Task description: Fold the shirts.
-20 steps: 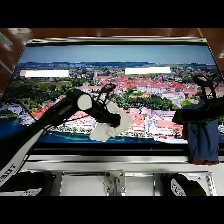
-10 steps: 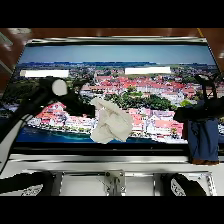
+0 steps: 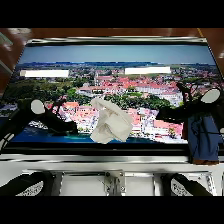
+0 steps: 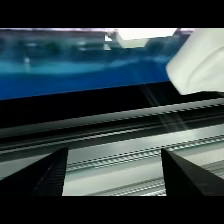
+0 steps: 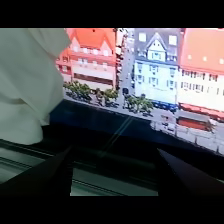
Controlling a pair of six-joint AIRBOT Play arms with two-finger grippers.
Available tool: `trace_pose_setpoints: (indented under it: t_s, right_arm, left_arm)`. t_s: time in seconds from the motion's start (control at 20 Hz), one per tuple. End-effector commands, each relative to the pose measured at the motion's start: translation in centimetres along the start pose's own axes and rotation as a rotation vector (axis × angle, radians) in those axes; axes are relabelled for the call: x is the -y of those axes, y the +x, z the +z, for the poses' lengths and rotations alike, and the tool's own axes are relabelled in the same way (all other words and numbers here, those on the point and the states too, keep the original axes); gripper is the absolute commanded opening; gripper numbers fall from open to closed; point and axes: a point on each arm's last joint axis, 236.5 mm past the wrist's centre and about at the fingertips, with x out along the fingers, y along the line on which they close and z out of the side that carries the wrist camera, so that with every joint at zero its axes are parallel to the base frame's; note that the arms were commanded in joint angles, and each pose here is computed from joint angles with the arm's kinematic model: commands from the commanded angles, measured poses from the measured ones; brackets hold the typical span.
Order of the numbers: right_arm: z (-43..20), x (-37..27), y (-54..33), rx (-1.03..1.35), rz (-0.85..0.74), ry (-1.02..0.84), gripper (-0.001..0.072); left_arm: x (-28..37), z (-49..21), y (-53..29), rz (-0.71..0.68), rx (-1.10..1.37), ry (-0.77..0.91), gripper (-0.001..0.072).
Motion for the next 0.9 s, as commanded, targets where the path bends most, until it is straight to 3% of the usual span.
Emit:
trace_pose_setpoints:
  t_s: [0.0,0.5,0.6,0.7,0.75,0.8,0.85]
  right_arm:
    - [2.1,-2.4,2.8,0.006,0.178,0.103,0.0598]
    - [1.0,-5.2,8.3,-0.105,0.185,0.061,0.0598]
    - [1.1,-5.4,8.6,-0.106,0.185,0.074,0.0598]
    - [0.8,-5.3,8.8,-0.119,0.184,0.081,0.0598]
    - [0.5,-5.3,9.0,-0.127,0.184,0.090,0.0598]
    - [0.1,-5.5,9.5,-0.137,0.185,0.094,0.0598]
    - [-0.4,-5.6,10.2,-0.148,0.179,0.093,0.0598]
  left_arm:
    - [2.6,0.3,3.7,-0.213,0.073,-0.111,0.0709]
    - [7.0,2.9,9.7,-0.369,0.104,-0.169,0.0709]
    - [8.0,3.6,10.1,-0.418,0.118,-0.182,0.0679]
    - [8.5,4.2,10.2,-0.452,0.133,-0.215,0.0276]
    - [8.5,4.4,10.1,-0.457,0.137,-0.222,0.0125]
    - [8.6,4.4,10.0,-0.458,0.138,-0.220,0.0059]
    - [8.7,4.3,9.9,-0.460,0.138,-0.205,0.0039]
